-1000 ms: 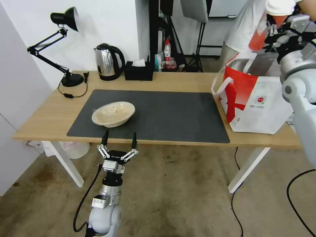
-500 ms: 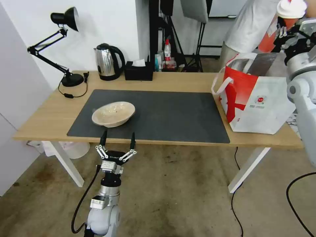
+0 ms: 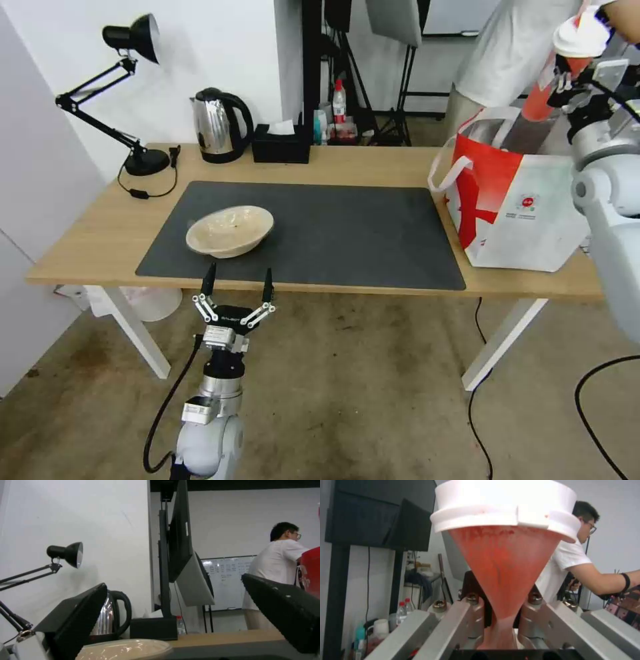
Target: Pick up the trash from the table and place it into the takeout bag.
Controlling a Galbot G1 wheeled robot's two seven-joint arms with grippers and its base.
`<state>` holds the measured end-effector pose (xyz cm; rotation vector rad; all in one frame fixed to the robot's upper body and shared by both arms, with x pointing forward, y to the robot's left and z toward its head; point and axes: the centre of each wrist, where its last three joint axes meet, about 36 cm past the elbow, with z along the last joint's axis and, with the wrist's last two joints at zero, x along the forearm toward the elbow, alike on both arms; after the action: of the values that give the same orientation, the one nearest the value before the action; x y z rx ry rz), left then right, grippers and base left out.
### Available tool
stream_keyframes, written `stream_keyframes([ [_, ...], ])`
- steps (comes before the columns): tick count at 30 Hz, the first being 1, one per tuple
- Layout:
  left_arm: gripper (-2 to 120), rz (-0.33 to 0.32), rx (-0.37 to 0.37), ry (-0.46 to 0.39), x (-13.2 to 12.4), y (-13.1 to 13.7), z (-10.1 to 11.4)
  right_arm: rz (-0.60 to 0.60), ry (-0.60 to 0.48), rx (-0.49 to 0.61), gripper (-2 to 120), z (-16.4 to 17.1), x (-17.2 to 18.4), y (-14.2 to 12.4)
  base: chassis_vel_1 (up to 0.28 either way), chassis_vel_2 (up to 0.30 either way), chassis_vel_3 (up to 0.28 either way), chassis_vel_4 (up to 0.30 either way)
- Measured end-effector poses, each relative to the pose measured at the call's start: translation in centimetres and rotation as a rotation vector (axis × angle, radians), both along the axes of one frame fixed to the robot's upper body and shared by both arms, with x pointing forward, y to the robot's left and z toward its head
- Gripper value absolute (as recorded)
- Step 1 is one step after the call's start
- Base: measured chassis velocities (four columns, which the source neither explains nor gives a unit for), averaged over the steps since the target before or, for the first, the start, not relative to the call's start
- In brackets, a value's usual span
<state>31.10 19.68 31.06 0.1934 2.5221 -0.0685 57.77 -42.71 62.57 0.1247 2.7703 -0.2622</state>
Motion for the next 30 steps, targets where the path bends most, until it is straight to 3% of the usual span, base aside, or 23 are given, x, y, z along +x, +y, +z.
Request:
stream_keyframes([
  [10, 100, -0.001, -0.001, -0.003, 0.2, 0.0, 0.0, 0.005, 0.063, -0.018, 7, -1.2, -0.1, 0.8, 0.0, 0.0, 0.0, 0.0],
  [22, 100, 0.0, 0.0, -0.005, 0.4, 0.0, 0.0, -0.033, 0.191, -0.036, 7, 0.7, -1.5, 1.0, 0.0, 0.0, 0.0, 0.0],
  [30, 100, -0.004, 0.0, -0.005, 0.4, -0.1, 0.0, -0.048, 0.222, -0.04, 7, 1.6, -1.8, 0.9, 0.0, 0.0, 0.0, 0.0],
])
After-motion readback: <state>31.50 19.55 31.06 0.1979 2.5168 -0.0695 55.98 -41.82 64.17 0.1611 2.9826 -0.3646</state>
